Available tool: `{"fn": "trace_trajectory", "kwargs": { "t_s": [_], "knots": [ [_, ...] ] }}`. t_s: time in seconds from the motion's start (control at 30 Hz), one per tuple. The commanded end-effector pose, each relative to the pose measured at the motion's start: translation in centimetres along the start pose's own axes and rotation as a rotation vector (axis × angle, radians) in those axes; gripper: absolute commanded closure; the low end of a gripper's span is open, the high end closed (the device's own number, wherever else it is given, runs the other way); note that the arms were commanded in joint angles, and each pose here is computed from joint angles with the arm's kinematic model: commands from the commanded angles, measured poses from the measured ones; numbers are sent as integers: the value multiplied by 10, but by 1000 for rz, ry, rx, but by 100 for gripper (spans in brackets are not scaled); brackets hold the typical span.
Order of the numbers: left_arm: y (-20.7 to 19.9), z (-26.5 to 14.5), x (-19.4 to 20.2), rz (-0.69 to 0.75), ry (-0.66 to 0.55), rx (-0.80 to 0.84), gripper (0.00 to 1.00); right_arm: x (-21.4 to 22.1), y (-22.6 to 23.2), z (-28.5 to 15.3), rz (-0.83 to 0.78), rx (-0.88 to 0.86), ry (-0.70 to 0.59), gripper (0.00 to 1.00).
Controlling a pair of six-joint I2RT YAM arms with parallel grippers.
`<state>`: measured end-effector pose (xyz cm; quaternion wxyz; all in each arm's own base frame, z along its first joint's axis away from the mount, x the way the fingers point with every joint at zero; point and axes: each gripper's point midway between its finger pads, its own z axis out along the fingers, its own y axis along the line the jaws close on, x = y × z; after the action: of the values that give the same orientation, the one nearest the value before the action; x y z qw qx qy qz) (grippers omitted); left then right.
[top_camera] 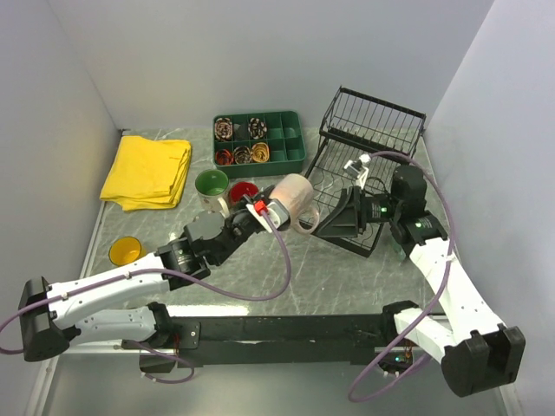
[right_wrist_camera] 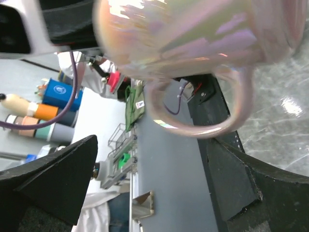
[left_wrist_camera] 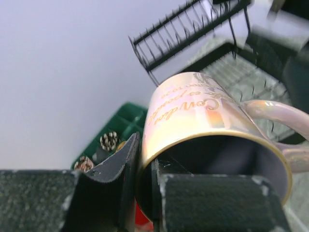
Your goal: Load the cups into the dish rack
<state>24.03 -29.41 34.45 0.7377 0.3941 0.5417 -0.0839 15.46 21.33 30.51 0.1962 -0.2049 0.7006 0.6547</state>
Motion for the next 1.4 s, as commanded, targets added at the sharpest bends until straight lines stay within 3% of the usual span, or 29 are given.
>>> {"fn": "trace_trajectory", "kwargs": {
  "t_s": [0.0, 0.4, 0.7, 1.17, 1.27, 1.3, 1.37],
  "knots": [
    [62, -15, -120, -150, -395, -145, 99, -6, 5, 8, 0, -9, 17, 0],
    [71, -25, -141, -169, -493, -156, 99, -29, 51, 23, 19, -139, 21, 1],
    [81, -34, -156, -216, -555, -178, 99, -35, 85, 27, 64, -239, 10, 20],
    [68, -32, -157, -226, -568, -114, 99, -40, 83, 29, 100, -224, 14, 49],
    [63, -30, -155, -218, -562, -96, 99, -41, 84, 29, 111, -224, 10, 70],
    [61, -30, -154, -214, -559, -87, 99, -42, 84, 29, 115, -226, 14, 86],
    [58, -26, -151, -204, -544, -79, 99, -42, 85, 29, 115, -228, 21, 100]
  ]
}}
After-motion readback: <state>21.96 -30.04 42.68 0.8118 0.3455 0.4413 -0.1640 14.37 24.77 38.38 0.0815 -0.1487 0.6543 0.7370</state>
